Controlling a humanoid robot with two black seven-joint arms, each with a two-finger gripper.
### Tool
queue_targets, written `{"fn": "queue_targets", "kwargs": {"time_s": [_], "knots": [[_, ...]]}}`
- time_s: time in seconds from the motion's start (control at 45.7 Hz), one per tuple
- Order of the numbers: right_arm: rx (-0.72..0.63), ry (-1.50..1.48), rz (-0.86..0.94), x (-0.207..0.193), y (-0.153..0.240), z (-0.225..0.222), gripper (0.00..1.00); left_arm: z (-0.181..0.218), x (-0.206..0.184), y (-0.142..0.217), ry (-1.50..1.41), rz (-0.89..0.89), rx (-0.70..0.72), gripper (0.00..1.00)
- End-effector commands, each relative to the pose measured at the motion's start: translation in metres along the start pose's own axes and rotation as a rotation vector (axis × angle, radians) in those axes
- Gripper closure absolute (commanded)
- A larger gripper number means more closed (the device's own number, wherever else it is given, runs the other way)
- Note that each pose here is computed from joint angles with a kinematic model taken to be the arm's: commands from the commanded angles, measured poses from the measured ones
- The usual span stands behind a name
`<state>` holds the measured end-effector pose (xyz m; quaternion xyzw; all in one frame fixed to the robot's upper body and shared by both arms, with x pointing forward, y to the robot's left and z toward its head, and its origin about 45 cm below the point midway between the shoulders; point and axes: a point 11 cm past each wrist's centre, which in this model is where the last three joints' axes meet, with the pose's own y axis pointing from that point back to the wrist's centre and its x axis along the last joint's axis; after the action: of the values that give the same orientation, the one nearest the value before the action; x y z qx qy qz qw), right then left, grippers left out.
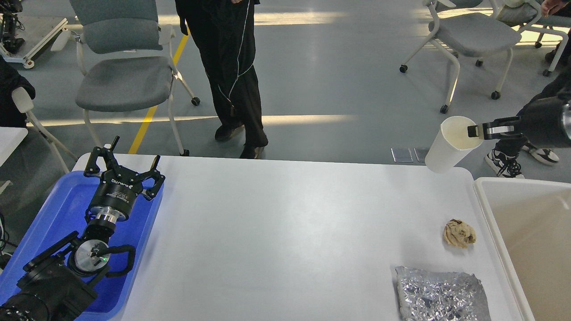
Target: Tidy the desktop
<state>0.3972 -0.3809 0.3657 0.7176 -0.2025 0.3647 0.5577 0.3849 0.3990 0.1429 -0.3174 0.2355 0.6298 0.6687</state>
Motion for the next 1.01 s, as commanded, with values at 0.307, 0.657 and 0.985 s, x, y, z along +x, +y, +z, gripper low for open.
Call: {"fn": "queue_targets", "kwargs": {"time_s": [0.307,0.657,0.985], "knots": [[-0.205,-0.310,0.134,-0.084,0.053,0.109,1.00,0.000,0.000,0.000,0.001,0.000,0.000,0.00],[-0.353,-0.578,0.212,-0.154,0.064,0.153,1.00,0.000,0.000,0.000,0.000,0.000,0.000,0.00],[-0.463,-0.720,0.259,-0.202,0.047,0.170,1.00,0.000,0.000,0.000,0.001,0.000,0.000,0.00]]}}
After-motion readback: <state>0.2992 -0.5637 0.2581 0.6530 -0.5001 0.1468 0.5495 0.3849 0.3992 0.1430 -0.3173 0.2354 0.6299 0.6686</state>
